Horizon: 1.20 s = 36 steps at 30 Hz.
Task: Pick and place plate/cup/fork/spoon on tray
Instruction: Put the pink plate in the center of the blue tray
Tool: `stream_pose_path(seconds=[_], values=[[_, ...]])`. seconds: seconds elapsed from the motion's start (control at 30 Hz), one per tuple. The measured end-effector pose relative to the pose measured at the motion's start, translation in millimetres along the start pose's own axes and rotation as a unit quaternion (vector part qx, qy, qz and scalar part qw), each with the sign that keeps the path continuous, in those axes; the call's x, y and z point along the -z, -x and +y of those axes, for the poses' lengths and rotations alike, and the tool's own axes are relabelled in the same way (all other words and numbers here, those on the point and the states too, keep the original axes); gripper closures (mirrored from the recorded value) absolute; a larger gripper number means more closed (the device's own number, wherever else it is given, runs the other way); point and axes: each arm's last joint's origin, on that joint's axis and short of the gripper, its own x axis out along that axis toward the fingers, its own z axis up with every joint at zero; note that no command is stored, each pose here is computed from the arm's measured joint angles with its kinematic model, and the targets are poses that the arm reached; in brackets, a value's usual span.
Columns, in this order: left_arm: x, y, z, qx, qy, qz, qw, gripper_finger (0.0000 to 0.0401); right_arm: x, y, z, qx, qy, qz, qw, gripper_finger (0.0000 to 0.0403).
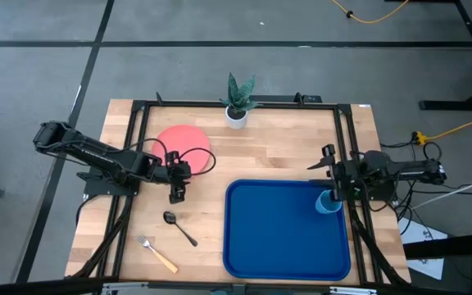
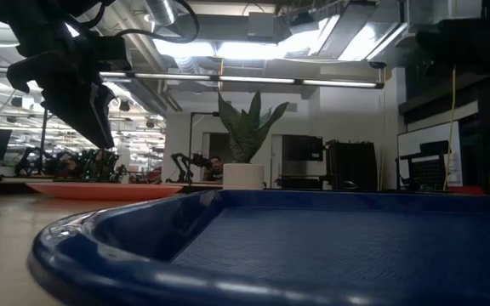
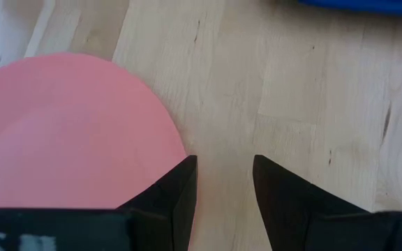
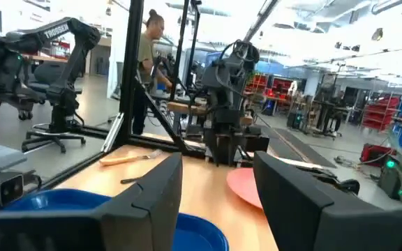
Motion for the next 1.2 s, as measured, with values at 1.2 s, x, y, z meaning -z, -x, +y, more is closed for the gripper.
stream_pose_path(seconds=[1.2], values=[[-14, 1, -5, 0.031, 0.061, -0.069, 0.995, 0.0268, 12, 1, 1, -0.003, -0.004, 0.063, 0.998, 0.0221]])
